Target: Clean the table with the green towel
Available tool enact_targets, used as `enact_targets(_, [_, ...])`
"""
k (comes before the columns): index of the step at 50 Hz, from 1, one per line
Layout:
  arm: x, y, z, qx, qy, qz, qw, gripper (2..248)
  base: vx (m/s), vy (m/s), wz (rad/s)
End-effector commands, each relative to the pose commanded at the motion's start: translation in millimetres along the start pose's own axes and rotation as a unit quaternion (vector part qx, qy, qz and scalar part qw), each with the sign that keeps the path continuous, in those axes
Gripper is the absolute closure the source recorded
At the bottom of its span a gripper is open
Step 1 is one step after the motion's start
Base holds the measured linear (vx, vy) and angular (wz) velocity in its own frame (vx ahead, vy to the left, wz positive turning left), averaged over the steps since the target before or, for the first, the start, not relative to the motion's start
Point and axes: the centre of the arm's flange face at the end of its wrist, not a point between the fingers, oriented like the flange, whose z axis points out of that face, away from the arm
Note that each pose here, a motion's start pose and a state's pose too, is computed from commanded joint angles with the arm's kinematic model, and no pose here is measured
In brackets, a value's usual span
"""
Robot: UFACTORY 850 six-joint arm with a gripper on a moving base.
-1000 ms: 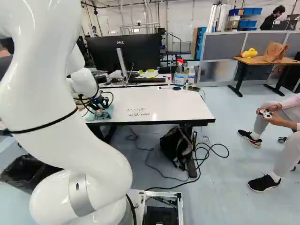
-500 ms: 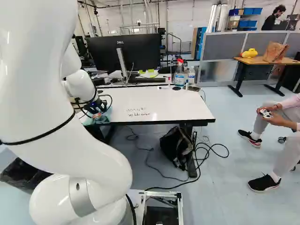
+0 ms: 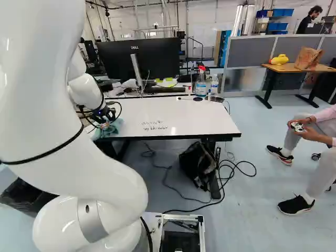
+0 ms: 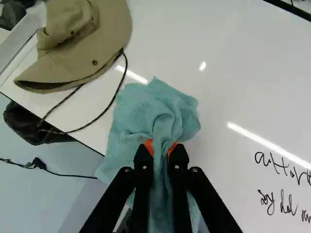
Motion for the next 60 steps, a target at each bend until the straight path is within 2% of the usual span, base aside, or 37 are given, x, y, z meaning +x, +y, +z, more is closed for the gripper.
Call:
enact_targets(27, [18.9, -42.5, 7, 0.026, 0.007, -0.037, 0.9990, 204, 0.000, 0.000, 0.000])
enact_targets(51, [13.5, -84.8, 3, 0.052, 0.007, -0.073, 0.9959, 204, 0.000, 0.000, 0.000])
enact_targets(60, [12.8, -86.5, 2, 0.053, 0.007, -0.075, 0.9957, 204, 0.000, 0.000, 0.000])
